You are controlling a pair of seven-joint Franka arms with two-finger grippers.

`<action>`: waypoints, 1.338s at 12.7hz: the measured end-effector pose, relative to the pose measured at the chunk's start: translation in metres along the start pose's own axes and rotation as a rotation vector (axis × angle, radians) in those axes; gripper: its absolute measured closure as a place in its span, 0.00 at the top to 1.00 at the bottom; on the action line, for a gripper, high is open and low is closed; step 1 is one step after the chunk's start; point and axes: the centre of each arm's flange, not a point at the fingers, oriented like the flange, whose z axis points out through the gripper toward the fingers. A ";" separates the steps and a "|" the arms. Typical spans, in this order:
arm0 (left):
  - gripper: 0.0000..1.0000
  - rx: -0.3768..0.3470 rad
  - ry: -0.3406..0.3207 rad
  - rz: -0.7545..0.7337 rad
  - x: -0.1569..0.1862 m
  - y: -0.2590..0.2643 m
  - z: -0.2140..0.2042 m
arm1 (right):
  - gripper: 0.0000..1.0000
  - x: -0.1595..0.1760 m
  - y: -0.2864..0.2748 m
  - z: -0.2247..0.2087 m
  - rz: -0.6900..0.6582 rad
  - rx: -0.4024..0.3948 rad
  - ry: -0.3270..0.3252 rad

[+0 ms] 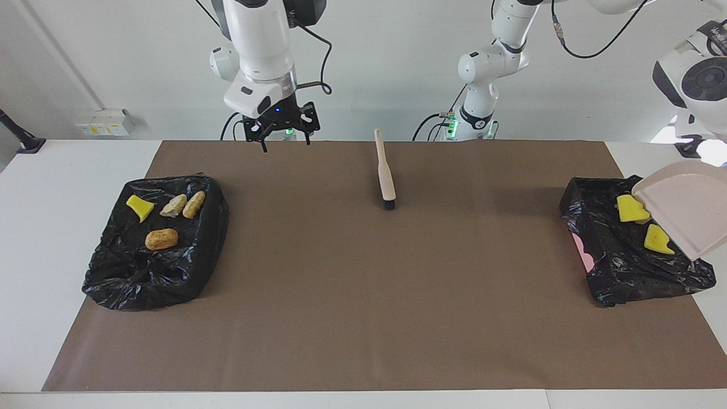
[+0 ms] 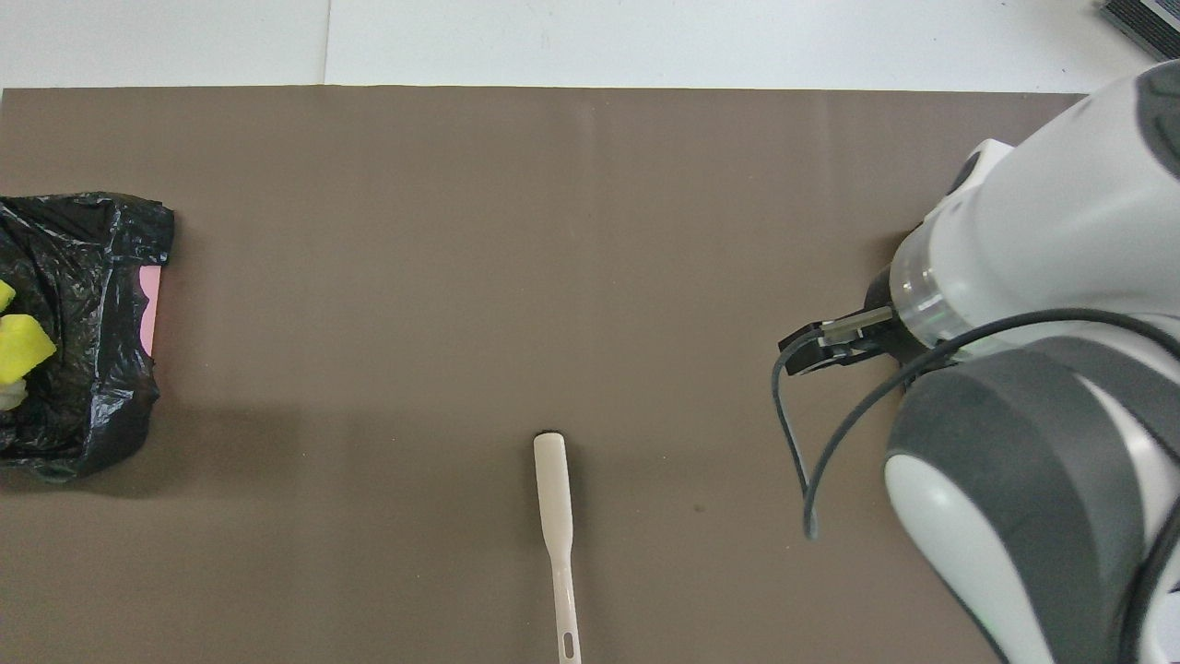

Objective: Sweep and dump trash in bin
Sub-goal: 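Tip the dustpan into the bag while the right gripper sets down the brush, then return the dustpan with the left gripper to the table center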

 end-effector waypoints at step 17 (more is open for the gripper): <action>0.31 -0.535 0.767 -0.876 0.129 0.017 -0.158 | 1.00 -0.024 0.209 -0.009 0.338 -0.010 0.078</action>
